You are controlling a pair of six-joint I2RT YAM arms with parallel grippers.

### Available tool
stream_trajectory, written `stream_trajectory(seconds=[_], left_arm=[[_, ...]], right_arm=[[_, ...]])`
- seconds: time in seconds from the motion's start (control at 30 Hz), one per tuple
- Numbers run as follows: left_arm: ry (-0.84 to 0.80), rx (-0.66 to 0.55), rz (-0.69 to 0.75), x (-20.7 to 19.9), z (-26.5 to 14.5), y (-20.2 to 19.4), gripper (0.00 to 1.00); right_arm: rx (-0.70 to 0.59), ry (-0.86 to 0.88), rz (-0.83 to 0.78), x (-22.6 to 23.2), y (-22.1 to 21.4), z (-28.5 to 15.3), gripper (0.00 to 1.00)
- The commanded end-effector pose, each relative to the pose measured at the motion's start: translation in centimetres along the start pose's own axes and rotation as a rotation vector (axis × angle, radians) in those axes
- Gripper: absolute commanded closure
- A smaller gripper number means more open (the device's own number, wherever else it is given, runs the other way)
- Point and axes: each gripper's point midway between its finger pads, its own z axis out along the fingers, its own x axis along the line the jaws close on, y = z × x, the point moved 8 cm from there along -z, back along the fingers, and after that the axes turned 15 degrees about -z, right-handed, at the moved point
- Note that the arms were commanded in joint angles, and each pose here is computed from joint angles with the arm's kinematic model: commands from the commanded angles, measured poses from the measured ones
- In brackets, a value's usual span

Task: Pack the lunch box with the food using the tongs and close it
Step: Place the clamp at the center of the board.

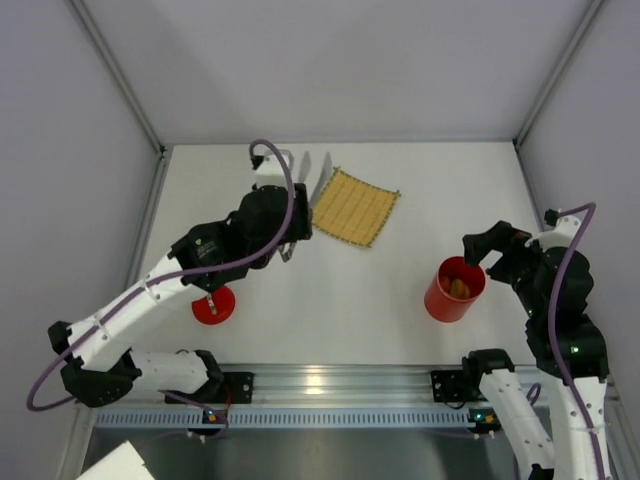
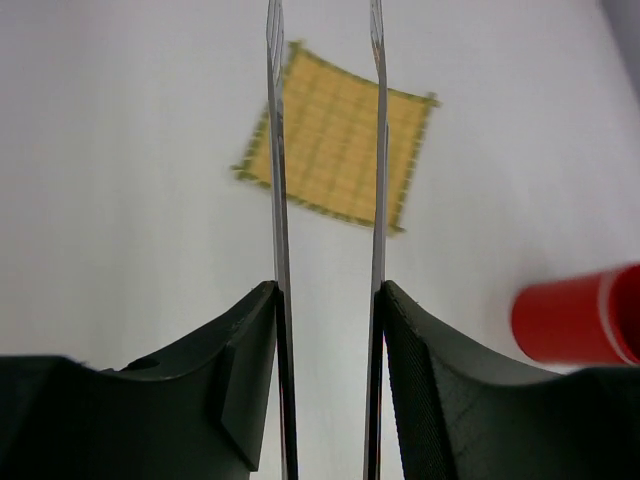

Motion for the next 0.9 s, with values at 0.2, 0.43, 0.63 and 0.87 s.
stream_trajectory(seconds=[0.2,0.43,0.63,0.87], left_arm=[[0.367,-0.03,-0.179,12.6,7.8,0.2,0.49],[0.457,0.032,-0.293,18.4,13.2,-2.0,0.49],[0.514,0.092,-0.32,21.2,16.5,-3.8,0.44],[0.549,0.145,-0.318,22.5,18.1,-5.7,0.4]], right_arm=[[-0.03,0.05,-0.004,0.6,1.5,1.2,0.01],[-0.013,0.063,-0.018,0.7,1.3,1.5,0.0],[0.001,0.067,-0.034,0.6,0.9,1.5,0.01],[0.017,0.072,-0.035,0.6,0.4,1.7,0.01]])
